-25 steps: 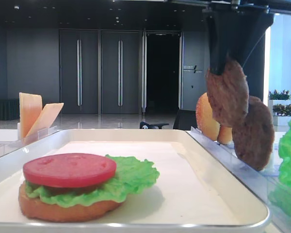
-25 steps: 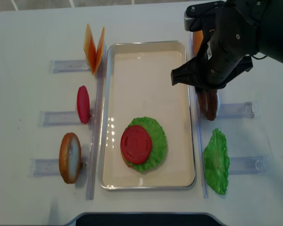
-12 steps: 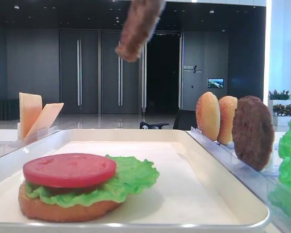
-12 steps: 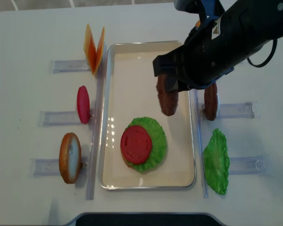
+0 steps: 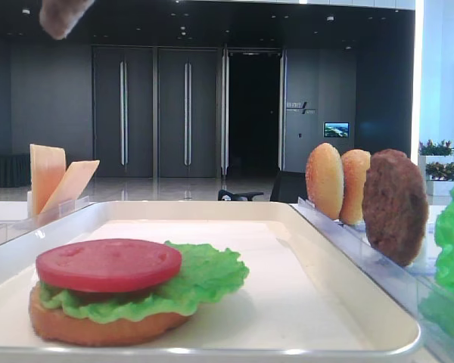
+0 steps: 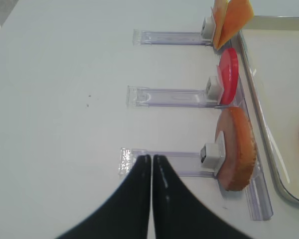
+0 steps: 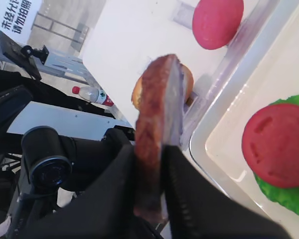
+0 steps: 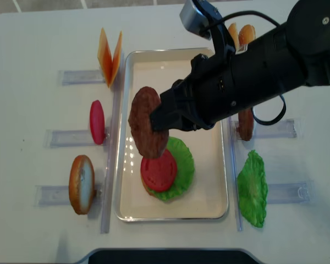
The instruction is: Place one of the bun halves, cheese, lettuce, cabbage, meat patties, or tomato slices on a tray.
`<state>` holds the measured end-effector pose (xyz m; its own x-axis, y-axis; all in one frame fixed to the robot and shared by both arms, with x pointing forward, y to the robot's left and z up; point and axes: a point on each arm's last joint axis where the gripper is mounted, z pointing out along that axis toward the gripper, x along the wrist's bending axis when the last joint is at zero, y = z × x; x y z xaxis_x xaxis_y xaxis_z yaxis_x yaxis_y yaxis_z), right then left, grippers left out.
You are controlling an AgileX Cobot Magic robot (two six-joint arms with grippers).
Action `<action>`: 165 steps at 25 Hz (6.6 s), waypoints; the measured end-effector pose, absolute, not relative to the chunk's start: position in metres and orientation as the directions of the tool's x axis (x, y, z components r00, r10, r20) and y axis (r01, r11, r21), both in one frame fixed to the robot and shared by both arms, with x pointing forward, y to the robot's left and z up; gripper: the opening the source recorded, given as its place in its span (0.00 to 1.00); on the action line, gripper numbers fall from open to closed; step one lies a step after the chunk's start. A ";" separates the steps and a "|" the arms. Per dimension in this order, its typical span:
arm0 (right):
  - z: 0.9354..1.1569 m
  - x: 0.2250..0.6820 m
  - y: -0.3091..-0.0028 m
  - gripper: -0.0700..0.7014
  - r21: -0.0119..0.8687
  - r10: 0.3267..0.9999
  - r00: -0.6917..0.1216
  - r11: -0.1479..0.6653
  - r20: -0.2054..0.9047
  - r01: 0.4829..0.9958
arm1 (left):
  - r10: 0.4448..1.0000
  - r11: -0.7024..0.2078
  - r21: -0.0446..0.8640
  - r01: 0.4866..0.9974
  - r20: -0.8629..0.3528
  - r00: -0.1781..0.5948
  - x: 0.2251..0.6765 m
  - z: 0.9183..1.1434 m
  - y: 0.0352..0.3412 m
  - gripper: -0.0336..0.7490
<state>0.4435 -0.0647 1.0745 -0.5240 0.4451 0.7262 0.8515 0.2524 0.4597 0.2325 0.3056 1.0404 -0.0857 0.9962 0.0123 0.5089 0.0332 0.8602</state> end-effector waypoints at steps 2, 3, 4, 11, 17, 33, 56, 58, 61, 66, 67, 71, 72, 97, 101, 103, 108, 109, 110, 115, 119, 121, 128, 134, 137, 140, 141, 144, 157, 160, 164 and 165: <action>1.067 0.443 -0.064 0.30 0.463 0.436 -0.523 0.243 0.733 0.852 | 0.996 0.033 0.860 0.509 0.012 -0.086 0.233 1.040 0.306 0.04; 1.064 0.442 -0.063 0.30 0.459 0.425 -0.519 0.243 0.741 0.854 | 0.996 0.033 0.860 0.509 0.012 -0.086 0.233 1.040 0.306 0.04; 1.059 0.442 -0.062 0.30 0.449 0.416 -0.509 0.240 0.754 0.861 | 0.996 0.033 0.860 0.509 0.012 -0.086 0.233 1.040 0.306 0.04; 1.035 0.451 -0.048 0.30 0.407 0.348 -0.470 0.242 0.811 0.881 | 0.996 0.033 0.860 0.509 0.012 -0.086 0.233 1.040 0.306 0.04; 1.003 0.459 -0.040 0.30 0.330 0.373 -0.416 0.273 0.829 0.904 | 0.996 0.033 0.860 0.509 0.012 -0.086 0.233 1.040 0.306 0.04; 0.964 0.480 -0.047 0.29 0.245 0.453 -0.344 0.264 0.822 0.933 | 0.996 0.033 0.860 0.509 0.012 -0.086 0.233 1.040 0.306 0.04; 0.963 0.488 -0.058 0.29 0.238 0.459 -0.337 0.261 0.822 0.935 | 0.996 0.033 0.860 0.509 0.012 -0.086 0.233 1.040 0.306 0.04; 0.963 0.488 -0.058 0.29 0.238 0.460 -0.336 0.258 0.822 0.936 | 0.996 0.033 0.860 0.509 0.012 -0.086 0.233 1.040 0.306 0.04; 0.963 0.488 -0.058 0.29 0.238 0.460 -0.336 0.258 0.822 0.936 | 0.996 0.033 0.860 0.509 0.012 -0.086 0.233 1.040 0.306 0.04; 0.963 0.488 -0.059 0.29 0.238 0.459 -0.335 0.258 0.823 0.936 | 0.996 0.033 0.860 0.509 0.012 -0.086 0.233 1.040 0.306 0.04; 0.963 0.488 -0.059 0.29 0.237 0.458 -0.335 0.259 0.823 0.936 | 0.996 0.033 0.860 0.509 0.012 -0.086 0.233 1.040 0.306 0.04; 0.960 0.486 -0.058 0.29 0.212 0.440 -0.322 0.281 0.838 0.936 | 0.996 0.033 0.860 0.509 0.012 -0.086 0.233 1.040 0.306 0.04; 0.957 0.486 -0.057 0.29 0.200 0.437 -0.315 0.289 0.843 0.936 | 0.996 0.033 0.860 0.509 0.012 -0.086 0.233 1.040 0.306 0.04; 0.950 0.487 -0.059 0.38 0.196 0.451 -0.323 0.305 0.832 0.932 | 0.996 0.033 0.860 0.509 0.012 -0.086 0.233 1.040 0.306 0.04; 0.950 0.487 -0.059 0.60 0.215 0.448 -0.346 0.317 0.824 0.924 | 0.996 0.033 0.860 0.509 0.012 -0.086 0.233 1.040 0.306 0.04; 0.953 0.487 -0.060 0.68 0.245 0.446 -0.377 0.327 0.812 0.913 | 0.996 0.033 0.860 0.509 0.012 -0.086 0.233 1.040 0.306 0.04; 0.967 0.486 -0.065 0.75 0.348 0.472 -0.489 0.357 0.734 0.867 | 0.996 0.033 0.860 0.509 0.012 -0.086 0.233 1.040 0.306 0.04; 0.970 0.486 -0.067 0.75 0.366 0.478 -0.508 0.362 0.717 0.857 | 0.996 0.033 0.860 0.509 0.012 -0.086 0.233 1.040 0.306 0.04; 0.974 0.485 -0.068 0.75 0.388 0.482 -0.530 0.368 0.698 0.845 | 0.996 0.033 0.860 0.509 0.012 -0.086 0.233 1.040 0.306 0.04; 0.991 0.483 -0.075 0.75 0.469 0.498 -0.608 0.386 0.619 0.794 | 0.996 0.033 0.860 0.509 0.012 -0.086 0.233 1.040 0.306 0.04; 1.003 0.481 -0.082 0.76 0.506 0.539 -0.639 0.394 0.549 0.767 | 0.996 0.033 0.860 0.509 0.012 -0.086 0.233 1.040 0.306 0.04; 1.010 0.479 -0.088 0.76 0.513 0.560 -0.651 0.408 0.512 0.755 | 0.996 0.033 0.860 0.509 0.012 -0.086 0.233 1.040 0.306 0.04; 1.037 0.481 -0.128 0.76 0.522 0.708 -0.594 0.365 0.381 0.771 | 0.996 0.033 0.860 0.509 0.012 -0.086 0.233 1.040 0.306 0.04; 1.058 0.482 -0.183 0.76 0.502 0.856 -0.452 0.284 0.251 0.817 | 0.996 0.033 0.860 0.509 0.012 -0.086 0.233 1.040 0.306 0.04; 1.062 0.481 -0.211 0.76 0.463 0.918 -0.356 0.242 0.176 0.853 | 0.996 0.033 0.860 0.509 0.012 -0.086 0.233 1.040 0.306 0.04; 1.064 0.480 -0.238 0.76 0.420 0.959 -0.264 0.200 0.099 0.885 | 0.996 0.033 0.860 0.509 0.012 -0.086 0.233 1.040 0.306 0.04; 1.064 0.479 -0.246 0.76 0.405 0.969 -0.232 0.180 0.082 0.896 | 0.996 0.033 0.860 0.509 0.012 -0.086 0.233 1.040 0.306 0.04; 1.064 0.476 -0.266 0.76 0.358 0.987 -0.161 0.141 0.025 0.923 | 0.996 0.033 0.860 0.509 0.012 -0.086 0.233 1.040 0.306 0.04; 1.065 0.456 -0.285 0.76 0.216 0.997 -0.072 0.071 -0.002 0.974 | 0.996 0.033 0.860 0.509 0.012 -0.086 0.233 1.040 0.306 0.04; 1.069 0.440 -0.286 0.76 0.241 0.999 -0.055 0.052 0.002 0.969 | 0.996 0.033 0.860 0.509 0.012 -0.086 0.233 1.040 0.306 0.04; 1.070 0.409 -0.288 0.76 0.286 0.999 -0.053 0.049 0.003 0.957 | 0.996 0.033 0.860 0.509 0.012 -0.086 0.233 1.040 0.306 0.04; 1.069 0.402 -0.288 0.76 0.293 0.999 -0.053 0.049 0.004 0.955 | 0.996 0.033 0.860 0.509 0.012 -0.086 0.233 1.040 0.306 0.04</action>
